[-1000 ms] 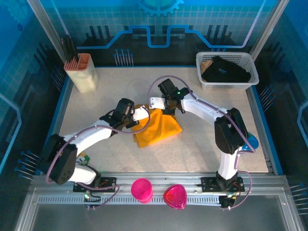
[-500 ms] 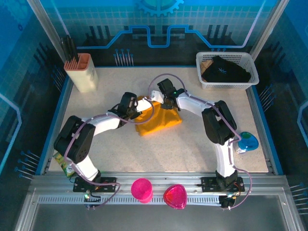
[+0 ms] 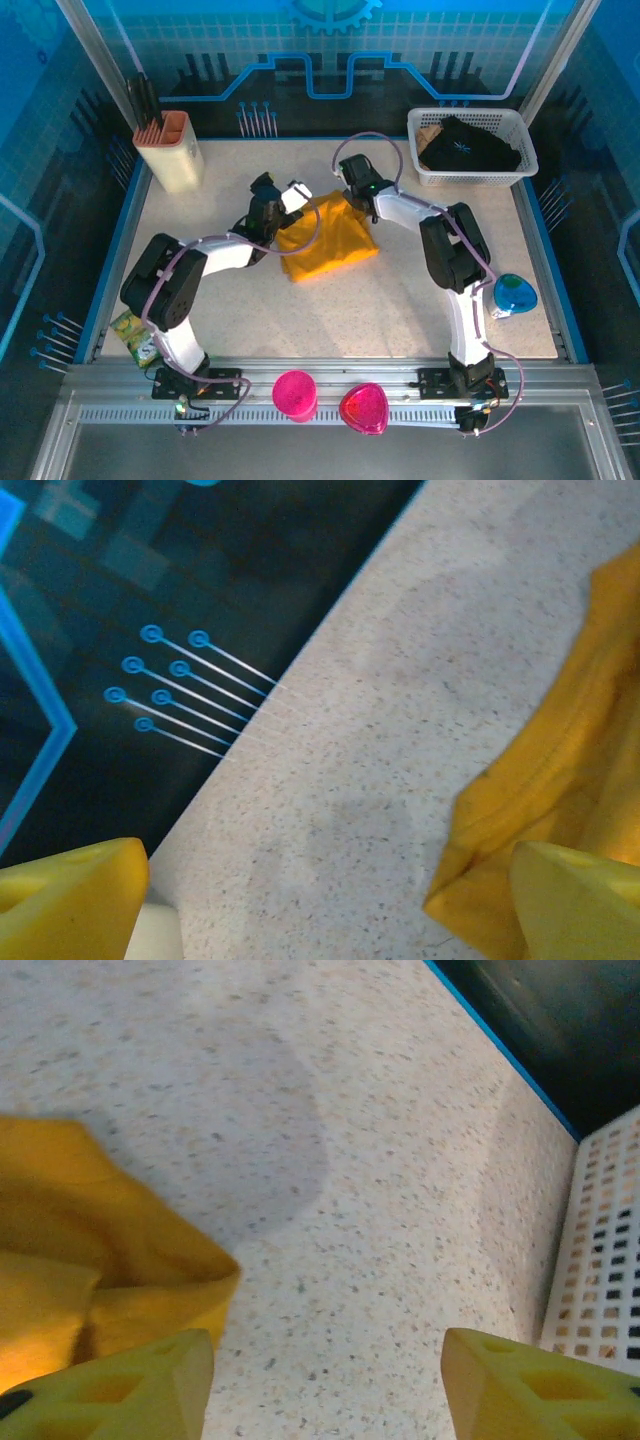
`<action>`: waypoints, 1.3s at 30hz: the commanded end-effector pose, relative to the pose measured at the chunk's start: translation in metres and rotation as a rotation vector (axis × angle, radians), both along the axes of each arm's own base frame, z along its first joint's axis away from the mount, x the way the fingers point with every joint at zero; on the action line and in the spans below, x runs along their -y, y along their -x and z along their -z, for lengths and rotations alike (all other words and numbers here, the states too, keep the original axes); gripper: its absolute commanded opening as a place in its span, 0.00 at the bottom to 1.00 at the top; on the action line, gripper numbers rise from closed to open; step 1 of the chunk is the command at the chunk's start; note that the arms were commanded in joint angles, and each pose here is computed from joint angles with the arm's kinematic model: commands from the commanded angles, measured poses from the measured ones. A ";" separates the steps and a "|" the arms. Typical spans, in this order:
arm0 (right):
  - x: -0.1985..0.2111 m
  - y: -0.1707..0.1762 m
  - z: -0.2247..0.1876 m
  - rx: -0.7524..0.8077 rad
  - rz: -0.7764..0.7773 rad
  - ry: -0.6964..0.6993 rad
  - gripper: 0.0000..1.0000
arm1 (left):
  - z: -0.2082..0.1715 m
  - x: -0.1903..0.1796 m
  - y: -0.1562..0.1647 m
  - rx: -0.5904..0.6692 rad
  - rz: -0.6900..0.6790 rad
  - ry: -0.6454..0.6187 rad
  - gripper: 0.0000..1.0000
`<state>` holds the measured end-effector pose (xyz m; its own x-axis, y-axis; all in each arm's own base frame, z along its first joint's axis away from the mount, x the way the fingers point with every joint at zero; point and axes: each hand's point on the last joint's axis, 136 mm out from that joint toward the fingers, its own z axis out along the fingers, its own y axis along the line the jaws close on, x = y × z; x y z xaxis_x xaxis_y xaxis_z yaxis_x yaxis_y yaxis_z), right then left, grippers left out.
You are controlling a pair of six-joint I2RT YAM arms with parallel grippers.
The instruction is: Fold and stack the t-shirts
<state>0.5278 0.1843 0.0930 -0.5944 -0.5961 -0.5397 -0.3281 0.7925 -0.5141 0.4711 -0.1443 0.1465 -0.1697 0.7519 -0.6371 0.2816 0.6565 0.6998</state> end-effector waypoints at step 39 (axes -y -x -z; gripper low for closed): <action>-0.062 0.029 0.043 -0.590 -0.214 -0.749 0.63 | 0.060 -0.023 0.047 -0.613 -0.552 0.990 0.92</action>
